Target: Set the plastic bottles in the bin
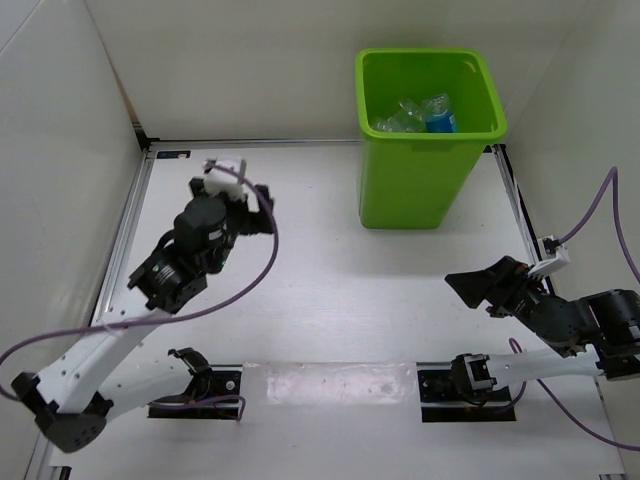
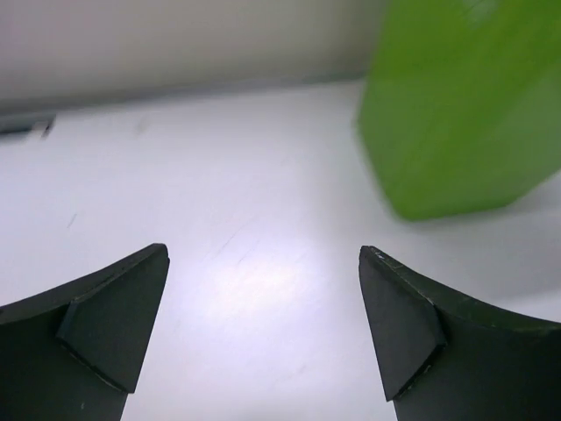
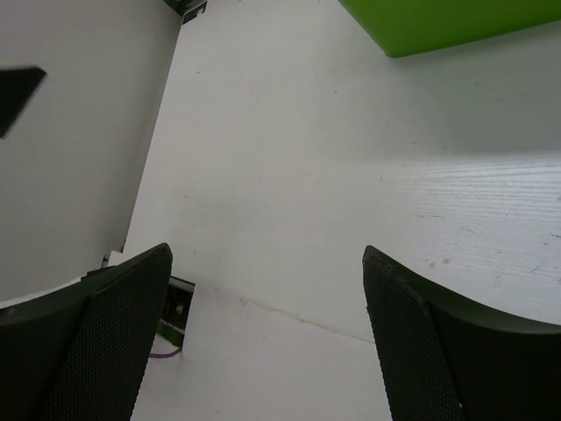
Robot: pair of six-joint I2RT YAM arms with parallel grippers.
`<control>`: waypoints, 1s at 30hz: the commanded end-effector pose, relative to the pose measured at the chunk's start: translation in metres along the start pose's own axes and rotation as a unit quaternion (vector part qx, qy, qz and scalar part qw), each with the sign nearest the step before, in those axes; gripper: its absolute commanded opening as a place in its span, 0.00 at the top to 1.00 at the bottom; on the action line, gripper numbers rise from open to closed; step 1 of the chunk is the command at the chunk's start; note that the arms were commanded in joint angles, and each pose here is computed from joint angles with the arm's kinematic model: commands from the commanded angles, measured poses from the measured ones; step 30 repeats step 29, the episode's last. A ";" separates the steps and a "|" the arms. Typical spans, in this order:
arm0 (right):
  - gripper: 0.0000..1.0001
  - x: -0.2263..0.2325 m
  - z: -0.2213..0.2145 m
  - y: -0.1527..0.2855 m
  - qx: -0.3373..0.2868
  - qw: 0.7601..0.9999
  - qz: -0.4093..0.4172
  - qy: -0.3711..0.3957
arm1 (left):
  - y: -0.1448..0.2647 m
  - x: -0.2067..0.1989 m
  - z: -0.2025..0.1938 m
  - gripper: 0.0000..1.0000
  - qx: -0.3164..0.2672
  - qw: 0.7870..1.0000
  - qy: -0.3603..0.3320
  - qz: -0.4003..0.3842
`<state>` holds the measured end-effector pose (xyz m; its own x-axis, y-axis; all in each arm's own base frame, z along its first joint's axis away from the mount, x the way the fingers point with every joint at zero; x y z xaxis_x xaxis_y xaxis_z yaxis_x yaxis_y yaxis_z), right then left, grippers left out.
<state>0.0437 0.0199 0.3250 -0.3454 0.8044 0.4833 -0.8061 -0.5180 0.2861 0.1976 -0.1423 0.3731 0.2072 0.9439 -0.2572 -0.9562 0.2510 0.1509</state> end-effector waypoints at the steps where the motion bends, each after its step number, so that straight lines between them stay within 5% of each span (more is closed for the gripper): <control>1: 0.10 -0.040 -0.009 0.004 0.015 0.989 -0.079 0.121 | 0.022 0.048 -0.048 0.00 0.075 0.984 -0.019 0.159; 5: 0.10 -0.038 -0.008 0.004 0.017 0.988 -0.083 0.126 | 0.059 0.081 -0.066 0.00 0.038 0.971 0.025 0.234; 13: 0.10 -0.038 -0.010 0.004 0.015 0.988 -0.089 0.125 | 0.061 0.104 -0.110 0.00 -0.050 0.977 0.035 0.205; 30: 0.10 -0.036 -0.010 0.004 0.009 0.984 -0.123 0.126 | 0.046 0.127 -0.152 0.00 -0.084 0.944 0.016 0.320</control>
Point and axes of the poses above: each gripper's point midway between its finger pads, its own y axis back along the fingers, its own x axis along the line the jaws close on, z = x × y, the point moved 10 cm from there along y, back along the fingers, and after that the axes turned 12 degrees about y, right-handed, at the moved point
